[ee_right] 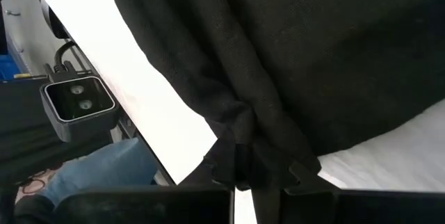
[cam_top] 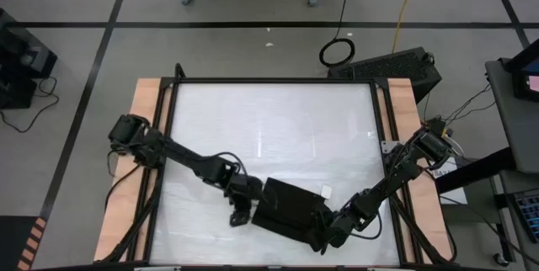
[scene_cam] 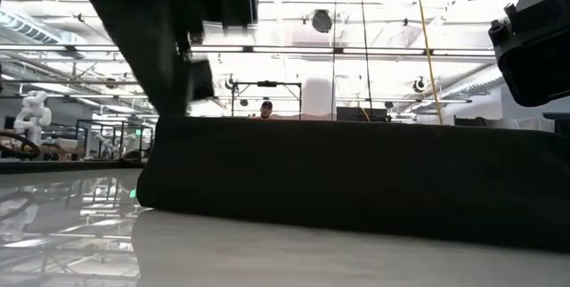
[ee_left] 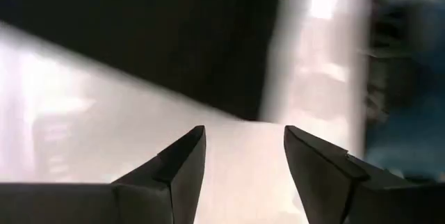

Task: Roll towel
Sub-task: Roll the black towel

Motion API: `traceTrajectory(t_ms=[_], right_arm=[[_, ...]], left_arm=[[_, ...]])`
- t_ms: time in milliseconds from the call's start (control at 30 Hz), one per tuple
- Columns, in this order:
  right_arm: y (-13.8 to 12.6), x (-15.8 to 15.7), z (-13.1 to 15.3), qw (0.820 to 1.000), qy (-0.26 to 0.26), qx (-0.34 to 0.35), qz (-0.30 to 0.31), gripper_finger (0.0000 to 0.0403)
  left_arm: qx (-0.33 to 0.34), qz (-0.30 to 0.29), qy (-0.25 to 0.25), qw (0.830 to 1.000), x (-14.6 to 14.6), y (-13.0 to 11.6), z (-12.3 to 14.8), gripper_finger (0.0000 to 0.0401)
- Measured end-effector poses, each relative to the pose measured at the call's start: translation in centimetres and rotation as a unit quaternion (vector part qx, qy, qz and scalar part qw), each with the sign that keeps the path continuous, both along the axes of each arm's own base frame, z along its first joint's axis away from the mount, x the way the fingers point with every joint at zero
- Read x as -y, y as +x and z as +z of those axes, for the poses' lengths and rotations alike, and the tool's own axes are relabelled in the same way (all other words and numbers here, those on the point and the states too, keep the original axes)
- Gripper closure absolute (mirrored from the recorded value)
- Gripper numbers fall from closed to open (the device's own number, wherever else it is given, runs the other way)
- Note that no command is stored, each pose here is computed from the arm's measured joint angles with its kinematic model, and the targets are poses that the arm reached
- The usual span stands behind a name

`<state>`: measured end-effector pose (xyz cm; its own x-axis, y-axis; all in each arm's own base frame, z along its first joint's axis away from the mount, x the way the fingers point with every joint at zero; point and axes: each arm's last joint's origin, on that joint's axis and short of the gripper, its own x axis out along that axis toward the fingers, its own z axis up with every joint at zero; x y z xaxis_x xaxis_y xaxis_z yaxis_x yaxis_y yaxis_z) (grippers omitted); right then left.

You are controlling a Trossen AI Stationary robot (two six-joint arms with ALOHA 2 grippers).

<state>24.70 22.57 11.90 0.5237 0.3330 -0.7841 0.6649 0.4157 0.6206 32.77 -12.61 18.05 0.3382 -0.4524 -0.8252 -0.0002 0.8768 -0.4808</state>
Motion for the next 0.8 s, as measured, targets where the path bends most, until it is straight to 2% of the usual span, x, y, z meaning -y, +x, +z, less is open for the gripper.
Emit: traceTrajectory(t_ms=[100,267,400,633,800], right_arm=[[0.0,0.0,0.0,1.000,0.000,-0.001,-0.002,0.0392],[0.0,0.0,0.0,1.000,-0.001,0.000,-0.003,0.0392],[0.0,0.1,-0.1,1.000,-0.003,0.001,-0.004,0.0392],[0.0,0.1,-0.1,1.000,-0.005,0.003,-0.004,0.0392],[0.1,0.1,-0.1,1.000,-0.006,0.004,-0.005,0.0392]], left_arm=[[0.071,-0.078,-0.037,0.994,2.1,0.1,1.1,0.0199],[0.176,-0.161,-0.037,0.970,5.2,0.2,1.3,0.0200],[0.207,-0.163,0.004,0.965,6.0,0.4,0.8,0.0200],[0.193,-0.155,0.029,0.969,5.2,1.1,-0.8,0.0200],[0.189,-0.147,0.070,0.968,4.5,1.5,-1.7,0.0201]])
